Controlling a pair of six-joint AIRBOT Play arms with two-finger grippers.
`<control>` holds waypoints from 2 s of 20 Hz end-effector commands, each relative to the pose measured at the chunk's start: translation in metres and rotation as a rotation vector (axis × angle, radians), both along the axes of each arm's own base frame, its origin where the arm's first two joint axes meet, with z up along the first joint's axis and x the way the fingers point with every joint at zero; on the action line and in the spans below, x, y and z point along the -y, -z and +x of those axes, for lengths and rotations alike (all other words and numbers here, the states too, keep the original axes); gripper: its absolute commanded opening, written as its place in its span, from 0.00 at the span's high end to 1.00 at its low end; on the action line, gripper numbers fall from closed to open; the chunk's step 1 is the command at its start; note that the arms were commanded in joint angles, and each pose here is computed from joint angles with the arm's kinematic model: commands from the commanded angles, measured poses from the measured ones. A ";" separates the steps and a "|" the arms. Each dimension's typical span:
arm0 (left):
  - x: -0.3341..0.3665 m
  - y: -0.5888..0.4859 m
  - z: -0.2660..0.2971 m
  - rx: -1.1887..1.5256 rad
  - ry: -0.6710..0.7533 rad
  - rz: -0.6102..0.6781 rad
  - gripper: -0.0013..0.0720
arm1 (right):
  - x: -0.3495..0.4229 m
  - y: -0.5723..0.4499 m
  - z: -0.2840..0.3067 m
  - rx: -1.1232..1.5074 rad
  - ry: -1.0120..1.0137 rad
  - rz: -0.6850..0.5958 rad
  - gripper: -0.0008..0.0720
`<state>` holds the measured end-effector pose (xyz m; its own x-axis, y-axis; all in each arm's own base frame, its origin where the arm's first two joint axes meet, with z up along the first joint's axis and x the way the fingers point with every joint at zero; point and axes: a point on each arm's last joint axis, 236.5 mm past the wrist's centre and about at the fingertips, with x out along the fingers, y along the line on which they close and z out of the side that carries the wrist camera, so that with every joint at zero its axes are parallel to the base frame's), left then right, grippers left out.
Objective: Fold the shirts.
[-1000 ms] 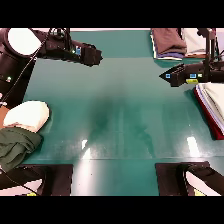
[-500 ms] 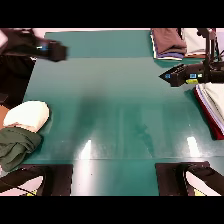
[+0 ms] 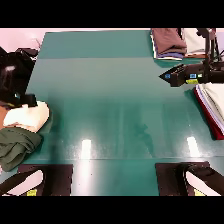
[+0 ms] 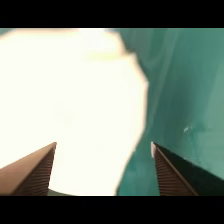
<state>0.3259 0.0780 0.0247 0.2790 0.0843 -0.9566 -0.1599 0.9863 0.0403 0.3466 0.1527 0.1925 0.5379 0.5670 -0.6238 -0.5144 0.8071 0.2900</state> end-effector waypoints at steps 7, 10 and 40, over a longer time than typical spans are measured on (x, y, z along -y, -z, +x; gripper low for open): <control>-0.009 0.059 -0.026 -0.055 -0.054 -0.008 0.92 | 0.001 -0.004 0.005 0.021 0.015 0.006 0.97; 0.002 0.012 -0.003 0.010 -0.030 -0.051 0.95 | 0.005 -0.020 0.018 0.100 0.061 0.026 0.97; 0.291 -0.058 0.132 0.246 0.416 -0.362 0.17 | 0.000 -0.204 0.021 0.478 0.012 0.042 0.97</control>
